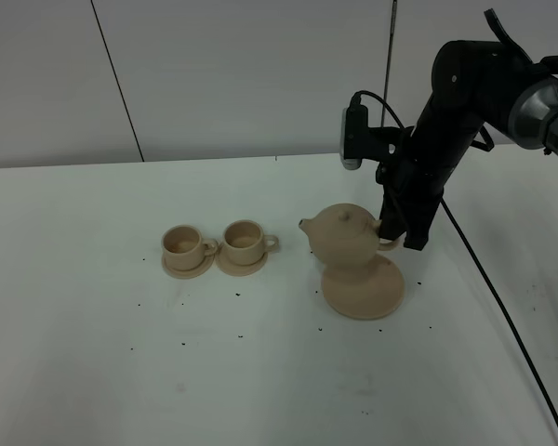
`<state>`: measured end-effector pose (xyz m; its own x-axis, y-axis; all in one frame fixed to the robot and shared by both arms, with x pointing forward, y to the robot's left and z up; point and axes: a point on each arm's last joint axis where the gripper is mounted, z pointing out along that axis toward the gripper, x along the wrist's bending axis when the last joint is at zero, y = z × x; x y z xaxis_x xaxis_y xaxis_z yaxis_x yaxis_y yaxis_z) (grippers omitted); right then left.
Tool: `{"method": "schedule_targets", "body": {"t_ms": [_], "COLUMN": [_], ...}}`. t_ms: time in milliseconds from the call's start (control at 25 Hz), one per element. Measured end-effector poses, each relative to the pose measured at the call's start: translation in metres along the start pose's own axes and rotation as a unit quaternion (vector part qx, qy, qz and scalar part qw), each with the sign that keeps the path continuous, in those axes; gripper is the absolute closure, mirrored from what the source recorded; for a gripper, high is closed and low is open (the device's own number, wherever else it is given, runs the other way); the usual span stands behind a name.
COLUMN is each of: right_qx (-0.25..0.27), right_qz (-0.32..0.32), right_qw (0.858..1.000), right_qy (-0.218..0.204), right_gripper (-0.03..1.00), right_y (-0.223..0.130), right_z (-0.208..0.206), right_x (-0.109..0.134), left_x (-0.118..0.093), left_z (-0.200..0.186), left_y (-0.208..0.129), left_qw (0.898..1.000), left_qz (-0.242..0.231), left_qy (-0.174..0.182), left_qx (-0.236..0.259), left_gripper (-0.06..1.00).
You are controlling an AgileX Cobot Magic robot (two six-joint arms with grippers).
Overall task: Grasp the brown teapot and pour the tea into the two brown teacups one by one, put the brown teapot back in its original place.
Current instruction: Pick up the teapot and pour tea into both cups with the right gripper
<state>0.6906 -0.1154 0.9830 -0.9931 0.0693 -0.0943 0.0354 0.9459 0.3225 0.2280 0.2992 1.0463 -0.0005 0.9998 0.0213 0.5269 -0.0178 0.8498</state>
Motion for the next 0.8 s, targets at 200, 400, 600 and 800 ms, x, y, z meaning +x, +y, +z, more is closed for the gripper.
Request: {"method": "schedule_targets", "body": {"t_ms": [200, 400, 600, 800], "right_qx": [-0.004, 0.012, 0.023, 0.021], "right_qz": [0.04, 0.085, 0.121, 0.144], "right_qw": [0.999, 0.995, 0.989, 0.985], "right_qy": [-0.01, -0.053, -0.086, -0.095], "right_gripper": [0.88, 0.88, 0.88, 0.88], "right_y": [0.001, 0.01, 0.022, 0.025], "right_z": [0.0, 0.003, 0.007, 0.008], "right_x": [-0.002, -0.003, -0.001, -0.001], "left_x": [0.0, 0.0, 0.0, 0.0], "left_z": [0.0, 0.0, 0.0, 0.0], "left_y": [0.0, 0.0, 0.0, 0.0], "left_qw": [1.0, 1.0, 1.0, 1.0], "left_qz": [0.0, 0.0, 0.0, 0.0], "left_qy": [0.0, 0.0, 0.0, 0.0], "left_qx": [0.0, 0.0, 0.0, 0.0], "left_gripper": [0.41, 0.41, 0.41, 0.41]}}
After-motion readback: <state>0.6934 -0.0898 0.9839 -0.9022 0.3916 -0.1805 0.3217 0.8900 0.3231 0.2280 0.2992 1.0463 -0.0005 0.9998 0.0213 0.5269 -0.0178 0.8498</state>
